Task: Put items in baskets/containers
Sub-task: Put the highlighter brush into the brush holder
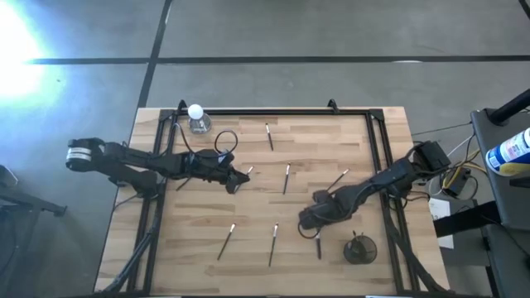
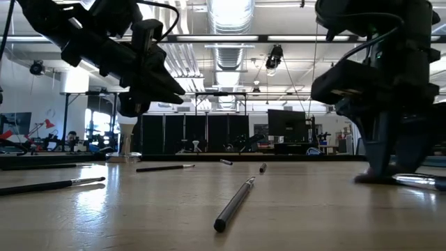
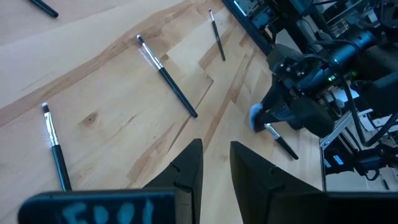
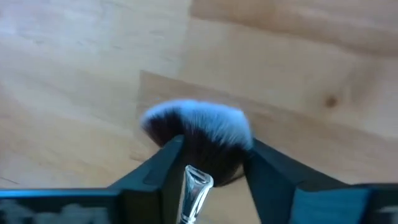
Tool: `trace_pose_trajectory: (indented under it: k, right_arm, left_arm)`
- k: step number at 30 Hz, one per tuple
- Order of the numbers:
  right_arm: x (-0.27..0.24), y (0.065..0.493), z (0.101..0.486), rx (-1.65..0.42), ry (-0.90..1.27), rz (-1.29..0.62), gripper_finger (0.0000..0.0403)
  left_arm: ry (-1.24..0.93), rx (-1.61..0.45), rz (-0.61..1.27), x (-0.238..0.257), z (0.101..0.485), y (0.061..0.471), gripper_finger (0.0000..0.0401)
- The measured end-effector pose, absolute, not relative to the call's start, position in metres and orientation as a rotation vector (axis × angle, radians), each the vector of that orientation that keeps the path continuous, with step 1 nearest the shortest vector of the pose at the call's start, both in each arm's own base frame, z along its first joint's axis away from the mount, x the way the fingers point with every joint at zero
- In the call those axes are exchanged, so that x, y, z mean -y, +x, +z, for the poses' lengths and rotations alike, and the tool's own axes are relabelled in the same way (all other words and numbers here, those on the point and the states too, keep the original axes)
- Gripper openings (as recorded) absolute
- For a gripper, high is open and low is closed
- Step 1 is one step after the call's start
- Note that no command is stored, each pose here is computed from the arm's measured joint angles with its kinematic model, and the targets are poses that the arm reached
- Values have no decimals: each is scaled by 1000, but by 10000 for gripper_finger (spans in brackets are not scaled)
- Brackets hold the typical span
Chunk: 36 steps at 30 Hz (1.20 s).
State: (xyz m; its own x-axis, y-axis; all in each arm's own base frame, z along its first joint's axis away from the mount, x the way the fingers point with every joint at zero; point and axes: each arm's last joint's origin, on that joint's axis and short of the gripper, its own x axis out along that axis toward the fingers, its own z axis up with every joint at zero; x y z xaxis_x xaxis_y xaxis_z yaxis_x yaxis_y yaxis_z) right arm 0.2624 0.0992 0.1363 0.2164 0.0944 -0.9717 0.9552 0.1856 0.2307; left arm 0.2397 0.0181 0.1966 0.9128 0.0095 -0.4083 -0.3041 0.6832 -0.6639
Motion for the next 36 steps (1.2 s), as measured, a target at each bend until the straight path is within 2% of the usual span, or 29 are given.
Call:
trace_pose_trajectory:
  k: [9, 16, 20, 28, 32, 36]
  right_arm:
    - [-92, 268, 142, -1088, 1116, -791, 18]
    - [-86, 267, 168, -943, 1066, -735, 10]
    - [-82, 264, 193, -807, 1026, -701, 10]
    - [-69, 260, 270, -415, 859, -673, 9]
    - [-59, 262, 313, -268, 722, -691, 9]
    - [-48, 271, 351, -190, 613, -713, 9]
  left_arm:
    - [-823, -391, 185, -18, 197, 240, 73]
    - [-836, -382, 189, -19, 197, 240, 73]
    - [-849, -305, 149, -19, 205, 243, 70]
    - [-877, -48, -136, -15, 238, 247, 49]
    - [-907, 1, -131, -16, 250, 251, 52]
    - [-891, 29, -97, -17, 267, 258, 73]
